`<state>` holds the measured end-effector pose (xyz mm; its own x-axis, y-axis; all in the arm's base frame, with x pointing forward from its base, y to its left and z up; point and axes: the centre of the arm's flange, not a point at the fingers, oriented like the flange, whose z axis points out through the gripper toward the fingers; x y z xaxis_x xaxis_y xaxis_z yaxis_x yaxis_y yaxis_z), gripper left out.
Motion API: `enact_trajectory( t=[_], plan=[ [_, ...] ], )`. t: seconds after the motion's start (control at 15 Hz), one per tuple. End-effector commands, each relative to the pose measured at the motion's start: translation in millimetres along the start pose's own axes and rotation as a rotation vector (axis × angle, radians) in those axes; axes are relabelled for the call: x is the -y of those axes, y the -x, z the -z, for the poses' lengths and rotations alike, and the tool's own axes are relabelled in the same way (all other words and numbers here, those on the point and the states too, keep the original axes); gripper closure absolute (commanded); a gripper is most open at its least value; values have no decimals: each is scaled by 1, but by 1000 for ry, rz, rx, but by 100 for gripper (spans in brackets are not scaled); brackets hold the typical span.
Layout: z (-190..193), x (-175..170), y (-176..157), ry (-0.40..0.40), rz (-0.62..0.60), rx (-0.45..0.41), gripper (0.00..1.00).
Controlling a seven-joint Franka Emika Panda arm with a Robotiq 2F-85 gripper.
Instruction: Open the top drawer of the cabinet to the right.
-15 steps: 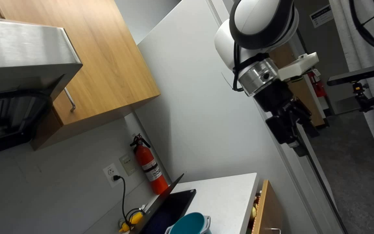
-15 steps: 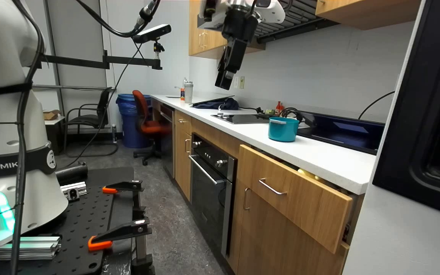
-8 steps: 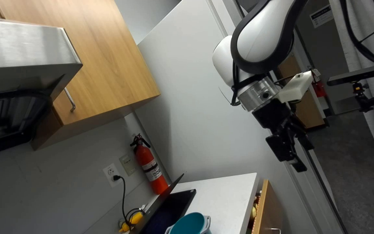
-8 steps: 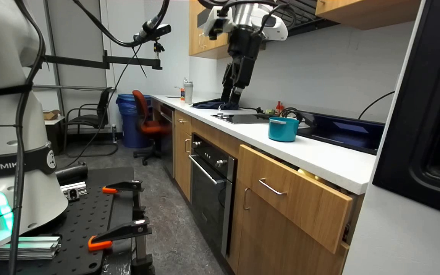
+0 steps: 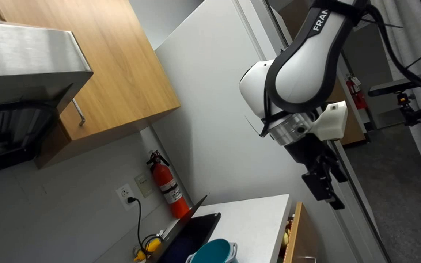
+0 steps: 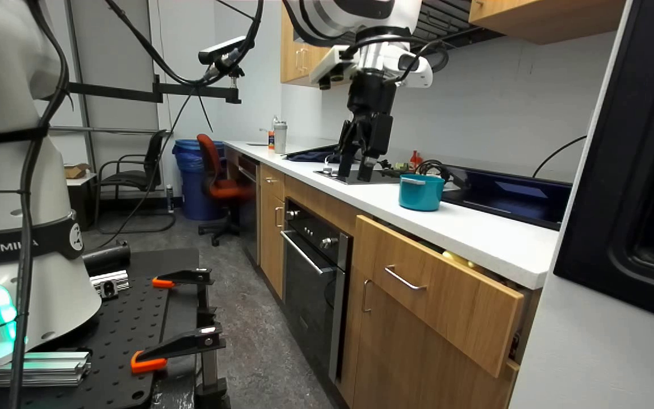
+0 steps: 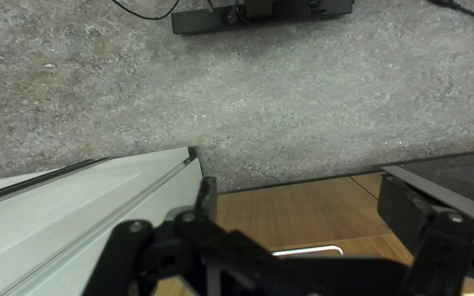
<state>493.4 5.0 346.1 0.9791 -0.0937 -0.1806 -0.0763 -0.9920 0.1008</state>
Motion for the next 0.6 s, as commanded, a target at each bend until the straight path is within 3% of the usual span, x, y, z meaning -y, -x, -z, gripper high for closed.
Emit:
enact_trajectory(
  t=[0.0, 0.53],
  plan=[
    [-4, 0, -2, 9, 7, -1, 0],
    [-7, 1, -3, 11, 8, 4, 0]
  ],
)
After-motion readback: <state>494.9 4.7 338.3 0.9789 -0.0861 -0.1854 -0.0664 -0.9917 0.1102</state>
